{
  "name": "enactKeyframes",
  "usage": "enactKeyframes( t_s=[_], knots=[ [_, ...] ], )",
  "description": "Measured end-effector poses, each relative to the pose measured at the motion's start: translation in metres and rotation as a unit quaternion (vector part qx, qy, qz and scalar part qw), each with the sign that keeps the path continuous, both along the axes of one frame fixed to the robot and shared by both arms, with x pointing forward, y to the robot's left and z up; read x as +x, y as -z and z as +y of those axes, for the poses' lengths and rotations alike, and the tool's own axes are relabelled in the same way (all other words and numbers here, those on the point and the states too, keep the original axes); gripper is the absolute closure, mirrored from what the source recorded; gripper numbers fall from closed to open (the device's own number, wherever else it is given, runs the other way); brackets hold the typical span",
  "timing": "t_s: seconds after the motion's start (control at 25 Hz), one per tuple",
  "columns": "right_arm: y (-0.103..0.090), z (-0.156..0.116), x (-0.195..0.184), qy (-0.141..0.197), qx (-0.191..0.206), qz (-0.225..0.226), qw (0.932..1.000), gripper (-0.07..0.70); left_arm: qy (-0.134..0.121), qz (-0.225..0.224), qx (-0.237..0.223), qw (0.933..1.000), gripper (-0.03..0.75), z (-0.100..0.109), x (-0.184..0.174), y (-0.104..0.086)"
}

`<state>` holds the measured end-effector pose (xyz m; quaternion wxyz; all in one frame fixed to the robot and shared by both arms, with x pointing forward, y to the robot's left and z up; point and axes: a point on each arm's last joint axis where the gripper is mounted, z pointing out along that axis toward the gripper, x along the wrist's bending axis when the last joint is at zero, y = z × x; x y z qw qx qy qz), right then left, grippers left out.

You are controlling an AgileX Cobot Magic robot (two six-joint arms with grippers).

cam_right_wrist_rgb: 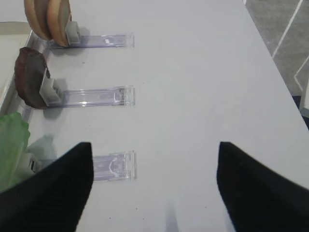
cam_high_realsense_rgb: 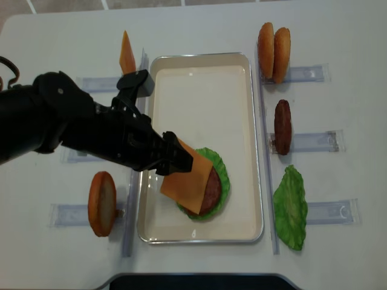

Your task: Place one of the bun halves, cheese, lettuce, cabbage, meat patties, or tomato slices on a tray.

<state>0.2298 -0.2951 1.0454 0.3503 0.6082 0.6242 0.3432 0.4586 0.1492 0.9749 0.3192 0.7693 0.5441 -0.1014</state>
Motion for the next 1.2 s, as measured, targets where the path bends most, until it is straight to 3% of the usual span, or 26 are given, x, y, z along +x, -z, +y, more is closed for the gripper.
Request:
enactKeyframes(
  t_s=[0.88,1.2],
  knots=[
    [0.000,0.000,0.000,0.000,0.000,0.000,1.0000,0.097,-0.015,0.012,0.022,0.9996,0.171,0.003,0.001,0.001],
    [0.000,0.000,0.000,0.000,0.000,0.000,1.0000,0.097,-0.016,-0.017,0.037,0.9990,0.171,0.005,0.019,-0.020]
  ],
)
